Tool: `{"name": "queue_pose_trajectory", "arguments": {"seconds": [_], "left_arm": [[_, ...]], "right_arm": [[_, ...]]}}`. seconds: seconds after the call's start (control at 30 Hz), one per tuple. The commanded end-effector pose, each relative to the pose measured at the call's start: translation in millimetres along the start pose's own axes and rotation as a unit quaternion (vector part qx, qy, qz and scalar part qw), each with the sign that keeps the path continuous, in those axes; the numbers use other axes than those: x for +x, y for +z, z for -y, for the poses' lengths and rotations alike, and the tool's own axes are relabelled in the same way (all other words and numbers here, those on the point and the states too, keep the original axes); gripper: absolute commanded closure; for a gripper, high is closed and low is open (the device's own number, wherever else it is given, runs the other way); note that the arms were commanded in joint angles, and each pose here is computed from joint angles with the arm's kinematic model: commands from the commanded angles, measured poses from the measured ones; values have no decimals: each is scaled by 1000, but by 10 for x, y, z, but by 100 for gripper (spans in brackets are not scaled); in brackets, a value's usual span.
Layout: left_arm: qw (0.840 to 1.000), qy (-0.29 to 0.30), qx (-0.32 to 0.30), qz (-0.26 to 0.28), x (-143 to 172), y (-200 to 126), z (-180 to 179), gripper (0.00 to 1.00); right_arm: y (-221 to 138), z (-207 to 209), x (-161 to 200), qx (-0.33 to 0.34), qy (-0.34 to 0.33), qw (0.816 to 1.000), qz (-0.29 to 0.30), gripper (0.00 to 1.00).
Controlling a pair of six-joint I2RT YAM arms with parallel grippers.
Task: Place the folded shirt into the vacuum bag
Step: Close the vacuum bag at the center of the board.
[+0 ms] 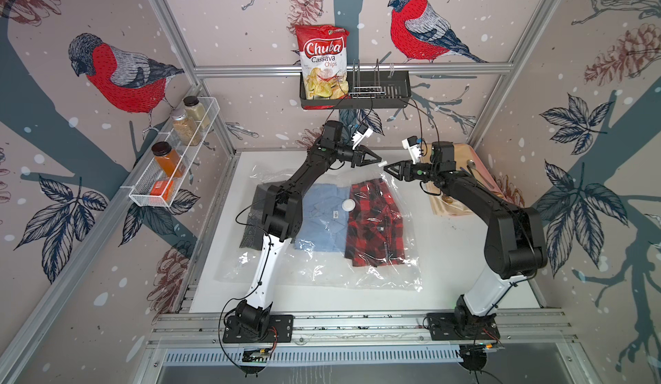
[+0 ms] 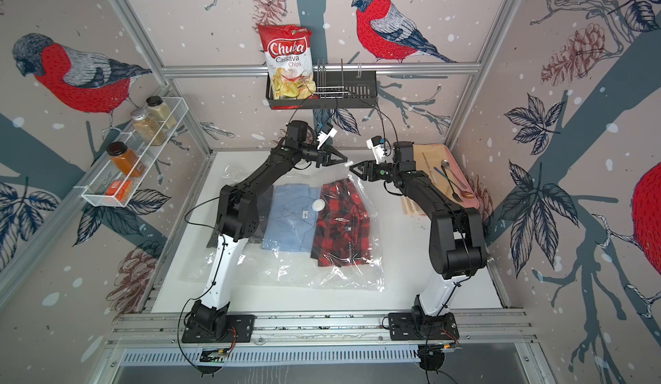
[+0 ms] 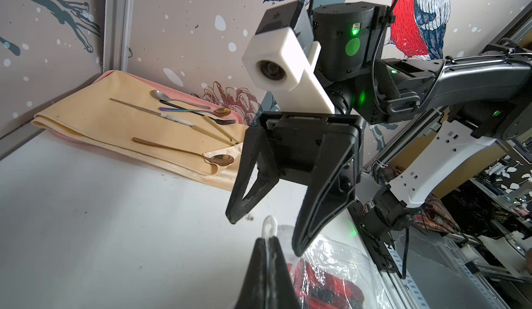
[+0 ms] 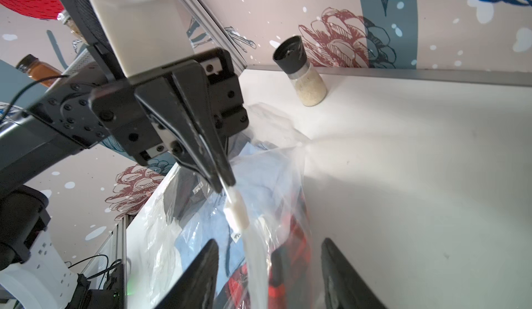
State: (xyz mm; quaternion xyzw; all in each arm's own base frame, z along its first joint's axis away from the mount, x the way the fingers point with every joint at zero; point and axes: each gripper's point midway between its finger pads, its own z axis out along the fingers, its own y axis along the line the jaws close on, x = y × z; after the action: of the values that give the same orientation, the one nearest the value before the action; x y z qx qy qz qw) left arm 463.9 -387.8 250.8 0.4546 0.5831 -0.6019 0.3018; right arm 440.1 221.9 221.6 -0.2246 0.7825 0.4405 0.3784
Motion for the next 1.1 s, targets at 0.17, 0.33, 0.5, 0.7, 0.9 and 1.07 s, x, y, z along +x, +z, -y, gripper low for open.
{"name": "queue_pose_trajectory", "arguments": {"seconds": [0.17, 0.33, 0.5, 0.7, 0.9, 1.07], "left_arm": [[999, 31, 22, 10, -193, -27, 174, 100], [999, 32, 23, 11, -199, -28, 179, 100], [999, 29, 24, 11, -174, -23, 163, 100], [999, 26, 24, 13, -152, -27, 144, 100], [999, 26, 23, 15, -171, -45, 139, 100], [999, 24, 24, 19, -190, -53, 136, 100]], "right_arm": [[145, -167, -64, -50, -25, 998, -8, 56], [176, -188, -53, -59, -24, 998, -11, 64], [167, -215, -85, -62, -26, 998, -9, 67], [150, -239, -108, -63, -30, 998, -9, 68], [149, -235, -85, -62, -29, 998, -12, 79], [159, -223, -60, -61, -26, 998, -14, 87]]}}
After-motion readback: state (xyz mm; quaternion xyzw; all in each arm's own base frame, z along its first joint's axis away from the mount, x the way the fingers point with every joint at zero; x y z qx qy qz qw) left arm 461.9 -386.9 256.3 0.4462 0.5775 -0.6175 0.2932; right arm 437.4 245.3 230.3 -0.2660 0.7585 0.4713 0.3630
